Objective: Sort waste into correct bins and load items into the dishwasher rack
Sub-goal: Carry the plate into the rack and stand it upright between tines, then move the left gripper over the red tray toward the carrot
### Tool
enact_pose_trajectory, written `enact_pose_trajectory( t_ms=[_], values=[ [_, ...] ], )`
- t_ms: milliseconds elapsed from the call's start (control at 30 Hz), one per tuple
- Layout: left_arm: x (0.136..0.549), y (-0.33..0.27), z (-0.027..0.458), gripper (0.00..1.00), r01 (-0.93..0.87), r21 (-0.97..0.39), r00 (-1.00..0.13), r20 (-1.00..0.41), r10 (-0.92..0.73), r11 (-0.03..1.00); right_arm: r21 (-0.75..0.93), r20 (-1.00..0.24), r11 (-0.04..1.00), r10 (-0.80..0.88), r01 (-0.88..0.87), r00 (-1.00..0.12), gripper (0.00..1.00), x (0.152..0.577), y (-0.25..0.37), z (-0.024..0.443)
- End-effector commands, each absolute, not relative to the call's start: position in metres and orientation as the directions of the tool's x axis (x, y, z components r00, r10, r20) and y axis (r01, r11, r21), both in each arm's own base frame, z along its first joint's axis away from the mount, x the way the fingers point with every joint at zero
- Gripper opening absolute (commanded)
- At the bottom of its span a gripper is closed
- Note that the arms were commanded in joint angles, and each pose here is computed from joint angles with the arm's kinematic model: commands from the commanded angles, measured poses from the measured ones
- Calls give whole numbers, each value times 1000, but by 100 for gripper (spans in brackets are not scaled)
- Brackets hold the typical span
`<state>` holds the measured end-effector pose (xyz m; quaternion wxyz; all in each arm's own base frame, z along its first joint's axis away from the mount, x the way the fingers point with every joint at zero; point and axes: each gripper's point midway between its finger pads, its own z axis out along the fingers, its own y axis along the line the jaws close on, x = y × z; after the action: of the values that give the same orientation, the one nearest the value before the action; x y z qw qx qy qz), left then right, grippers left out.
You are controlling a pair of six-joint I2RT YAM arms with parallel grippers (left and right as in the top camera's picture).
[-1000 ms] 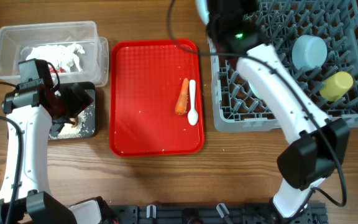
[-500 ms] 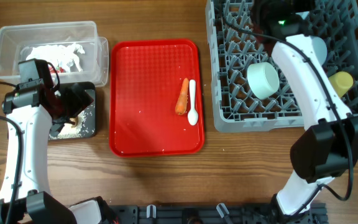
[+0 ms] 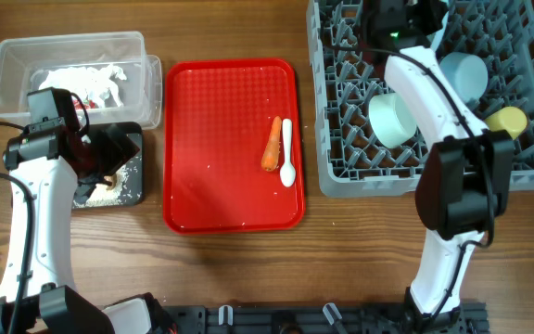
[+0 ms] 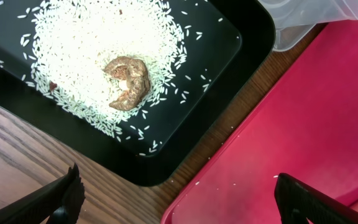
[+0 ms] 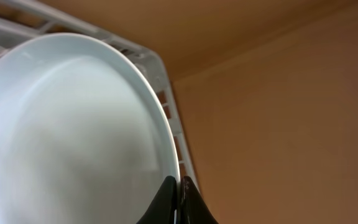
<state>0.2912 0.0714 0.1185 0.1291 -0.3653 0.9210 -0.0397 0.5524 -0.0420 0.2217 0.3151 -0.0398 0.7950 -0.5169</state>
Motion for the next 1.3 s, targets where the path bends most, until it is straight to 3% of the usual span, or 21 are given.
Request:
enact_pose_trajectory(
  t_ms=[0,200,233,267,300,333,433,567,700,867,1033,1267],
  values=[
    [293,72,123,100,-667,-185,-688,-219,-692,722,-842,-449,496,-431,210,-783,4,558,-15,207],
    [293,72,123,100,-667,-184,-688,-219,-692,722,-842,-452,511,-494,173,-743,4,558,31,208],
    [293,72,123,100,-667,-184,-688,-219,-692,722,-844,-452,506,-496,175,-742,11,556,34,209],
    [293,72,123,100,-667,-184,-688,-219,-692,722,-848,-450,498,-498,180,-742,27,555,37,211],
    [293,72,123,100,-667,-184,-688,-218,-692,722,-853,-446,489,-497,184,-744,61,553,38,212],
    [293,72,123,100,-667,-184,-688,-218,-692,722,-857,-442,479,-494,190,-749,71,552,37,213],
    [293,72,123,100,-667,-184,-688,-218,-692,722,-869,-437,441,-473,223,-765,80,545,32,221],
    [293,72,123,100,-667,-184,-688,-219,-692,722,-836,-489,489,-454,251,-745,91,539,36,230],
    [293,72,123,100,-667,-184,-688,-218,-692,722,-729,-517,679,-467,84,-717,93,528,66,216],
    [293,72,123,100,-667,-184,-688,-218,-692,722,-392,-587,902,-398,-182,-705,94,499,124,201],
    [293,70,123,100,-664,-187,-691,-216,-690,723,-148,-605,937,-340,-317,-720,94,460,157,221],
    [308,30,127,100,-535,-259,-779,-217,-588,804,-38,-639,951,-260,-308,-724,100,417,133,274]
  ],
)
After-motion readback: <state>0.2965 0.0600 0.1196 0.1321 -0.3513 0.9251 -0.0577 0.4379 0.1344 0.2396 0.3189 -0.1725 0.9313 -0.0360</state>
